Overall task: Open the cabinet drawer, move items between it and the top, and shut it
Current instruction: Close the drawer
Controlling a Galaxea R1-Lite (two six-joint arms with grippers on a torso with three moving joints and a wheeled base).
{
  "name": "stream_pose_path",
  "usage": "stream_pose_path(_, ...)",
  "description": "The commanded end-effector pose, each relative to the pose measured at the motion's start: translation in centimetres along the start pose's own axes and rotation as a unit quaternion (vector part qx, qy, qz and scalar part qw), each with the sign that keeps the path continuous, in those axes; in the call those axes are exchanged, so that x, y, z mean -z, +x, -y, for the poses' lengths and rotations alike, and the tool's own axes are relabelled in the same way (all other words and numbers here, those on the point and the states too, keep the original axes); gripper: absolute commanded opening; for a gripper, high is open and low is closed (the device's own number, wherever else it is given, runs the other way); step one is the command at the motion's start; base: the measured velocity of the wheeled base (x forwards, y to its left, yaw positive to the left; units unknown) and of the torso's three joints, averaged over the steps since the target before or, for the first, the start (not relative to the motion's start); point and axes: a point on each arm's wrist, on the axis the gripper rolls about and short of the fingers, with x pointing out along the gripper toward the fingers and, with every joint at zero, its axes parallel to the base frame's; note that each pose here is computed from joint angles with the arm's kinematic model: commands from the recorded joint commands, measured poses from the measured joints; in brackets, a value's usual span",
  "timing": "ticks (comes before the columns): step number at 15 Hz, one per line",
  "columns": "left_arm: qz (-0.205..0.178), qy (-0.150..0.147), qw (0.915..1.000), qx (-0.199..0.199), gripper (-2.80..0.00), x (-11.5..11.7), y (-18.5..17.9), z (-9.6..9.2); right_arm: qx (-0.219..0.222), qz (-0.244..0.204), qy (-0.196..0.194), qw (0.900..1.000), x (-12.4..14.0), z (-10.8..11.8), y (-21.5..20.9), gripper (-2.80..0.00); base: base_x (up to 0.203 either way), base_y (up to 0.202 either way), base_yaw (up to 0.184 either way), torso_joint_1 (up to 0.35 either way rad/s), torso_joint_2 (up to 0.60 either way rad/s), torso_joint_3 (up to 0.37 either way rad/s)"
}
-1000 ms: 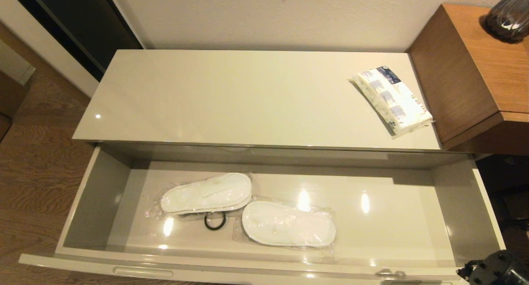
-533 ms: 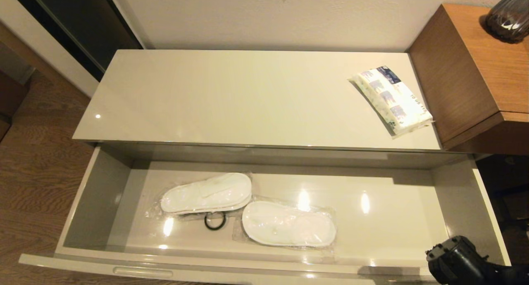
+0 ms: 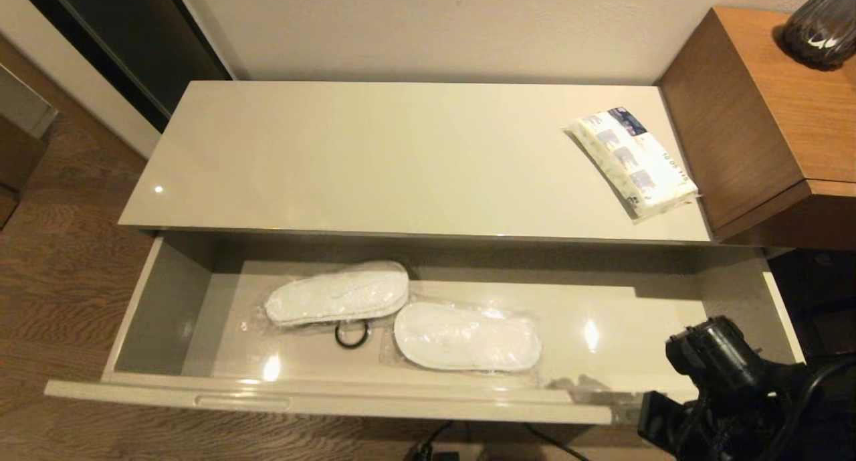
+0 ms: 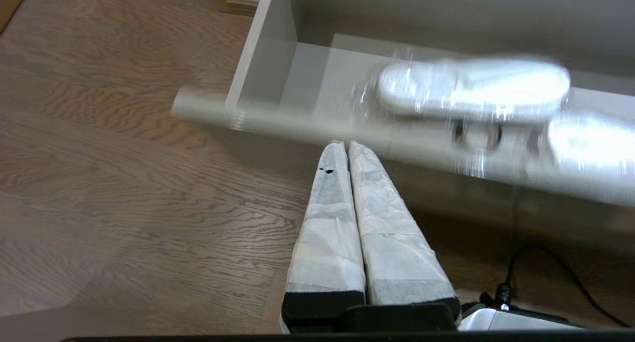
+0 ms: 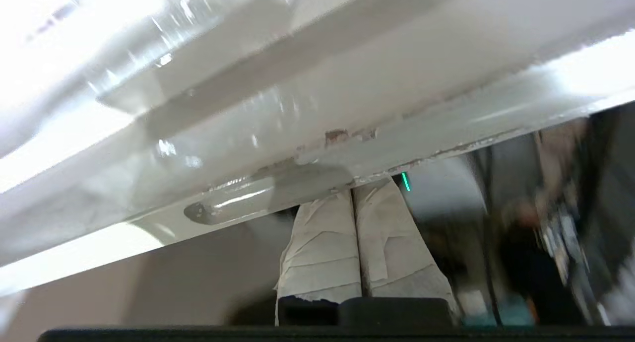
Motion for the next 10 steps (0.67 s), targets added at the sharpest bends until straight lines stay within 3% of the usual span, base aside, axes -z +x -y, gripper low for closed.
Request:
stream_pose_path(1,0.019,-0.001,0.9998,0.001,-2.80,0.1,-0.3,0.0,-0.041,0.060,0.010,0.997,-2.5,-2.2,-3.2,-2.80,0.000,0.000,0.000,0.000,0.00,0.000)
stream_pose_path(5,0.019,-0.001,0.9998,0.000,-2.80,0.1,-0.3,0.0,-0.090,0.115,0.020,0.989,-5.3,-3.8,-11.6,-2.80,0.000,0.000,0.000,0.000,0.00,0.000)
stream_pose_path(10,0.019,-0.001,0.9998,0.001,-2.80,0.1,-0.3,0.0,-0.096,0.111,0.010,0.989,-3.3,-1.0,-16.1,-2.80,0.000,0.000,0.000,0.000,0.00,0.000)
